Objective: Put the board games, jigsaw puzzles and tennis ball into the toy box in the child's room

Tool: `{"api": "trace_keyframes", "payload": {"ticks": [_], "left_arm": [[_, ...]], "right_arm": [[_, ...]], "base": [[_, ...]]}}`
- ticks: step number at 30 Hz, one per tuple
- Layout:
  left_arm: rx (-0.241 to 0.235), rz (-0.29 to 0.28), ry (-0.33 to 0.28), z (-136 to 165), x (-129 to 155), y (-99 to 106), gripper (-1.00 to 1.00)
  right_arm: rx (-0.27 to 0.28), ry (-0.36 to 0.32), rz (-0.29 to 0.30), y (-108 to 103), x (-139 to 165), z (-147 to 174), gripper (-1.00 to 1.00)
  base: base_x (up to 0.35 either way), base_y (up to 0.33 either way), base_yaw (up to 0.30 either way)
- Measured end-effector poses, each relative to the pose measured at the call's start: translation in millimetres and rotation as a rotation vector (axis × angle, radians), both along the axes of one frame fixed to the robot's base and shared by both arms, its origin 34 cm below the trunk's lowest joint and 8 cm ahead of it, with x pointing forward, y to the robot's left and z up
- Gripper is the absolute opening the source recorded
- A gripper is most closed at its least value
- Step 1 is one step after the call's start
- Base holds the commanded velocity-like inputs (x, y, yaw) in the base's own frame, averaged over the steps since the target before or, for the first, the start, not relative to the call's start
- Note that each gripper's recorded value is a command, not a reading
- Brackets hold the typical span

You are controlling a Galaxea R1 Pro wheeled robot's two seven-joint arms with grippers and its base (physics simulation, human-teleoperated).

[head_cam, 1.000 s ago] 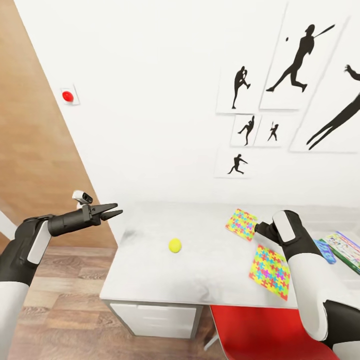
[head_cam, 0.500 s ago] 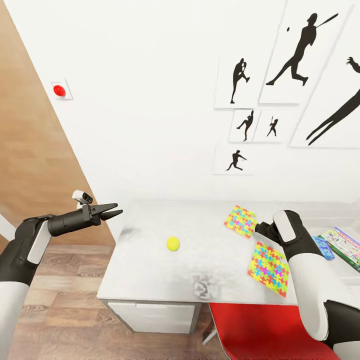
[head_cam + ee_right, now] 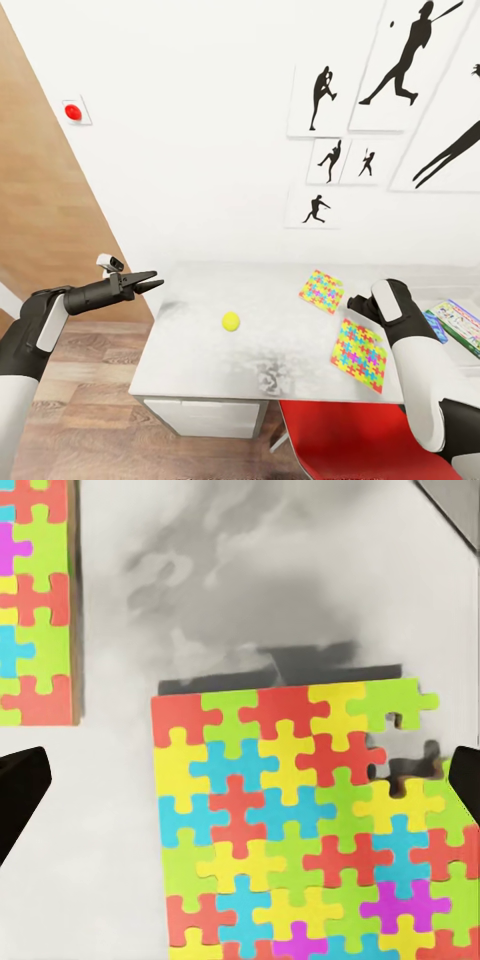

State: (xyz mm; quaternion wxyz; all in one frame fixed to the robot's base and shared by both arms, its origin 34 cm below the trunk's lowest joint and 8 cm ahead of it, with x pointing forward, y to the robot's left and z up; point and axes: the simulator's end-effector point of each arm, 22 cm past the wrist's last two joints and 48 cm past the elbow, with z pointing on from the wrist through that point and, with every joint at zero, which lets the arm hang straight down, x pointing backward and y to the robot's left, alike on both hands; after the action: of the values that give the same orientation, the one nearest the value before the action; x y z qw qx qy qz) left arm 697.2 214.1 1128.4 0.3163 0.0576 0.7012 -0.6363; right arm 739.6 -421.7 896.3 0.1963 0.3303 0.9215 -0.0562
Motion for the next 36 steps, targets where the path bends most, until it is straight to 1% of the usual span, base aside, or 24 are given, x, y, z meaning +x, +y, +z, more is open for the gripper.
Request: {"api": "trace_keyframes", "payload": {"ticks": [8,14,22,24,29,32,36], "left_arm": [[-0.001,0.001,0.013,-7.5,1.8,0.4,1.00],[0.000,0.002,0.022,-13.4,3.0,0.4,1.00],[-0.001,0.004,0.033,-20.2,4.7,1.3,1.00],[-0.002,0.005,0.036,-21.8,5.2,1.7,1.00],[-0.005,0.005,0.039,-23.4,7.2,2.4,1.00],[-0.007,0.004,0.035,-22.3,8.7,2.3,1.00],[-0.010,0.003,0.031,-21.1,11.5,2.2,1.00]], "right_arm": [[-0.006,0.006,-0.002,-2.5,1.7,-4.3,1.00],[-0.010,-0.009,-0.001,-3.8,12.7,2.2,1.00],[-0.017,-0.014,-0.009,-6.3,16.2,-1.6,1.00],[-0.026,-0.024,-0.020,-10.1,17.8,-1.7,1.00],[-0.040,-0.022,-0.024,-14.2,17.9,-5.2,1.00],[-0.067,-0.013,-0.023,-21.2,16.1,-6.7,1.00],[-0.089,-0.004,-0.024,-28.1,14.6,-8.7,1.00]], "base": [[0.000,0.000,0.000],[0.000,0.000,0.000],[0.010,0.000,0.000],[0.057,0.000,0.000],[0.070,0.000,0.000],[0.075,0.000,0.000],[0.077,0.000,0.000]]}}
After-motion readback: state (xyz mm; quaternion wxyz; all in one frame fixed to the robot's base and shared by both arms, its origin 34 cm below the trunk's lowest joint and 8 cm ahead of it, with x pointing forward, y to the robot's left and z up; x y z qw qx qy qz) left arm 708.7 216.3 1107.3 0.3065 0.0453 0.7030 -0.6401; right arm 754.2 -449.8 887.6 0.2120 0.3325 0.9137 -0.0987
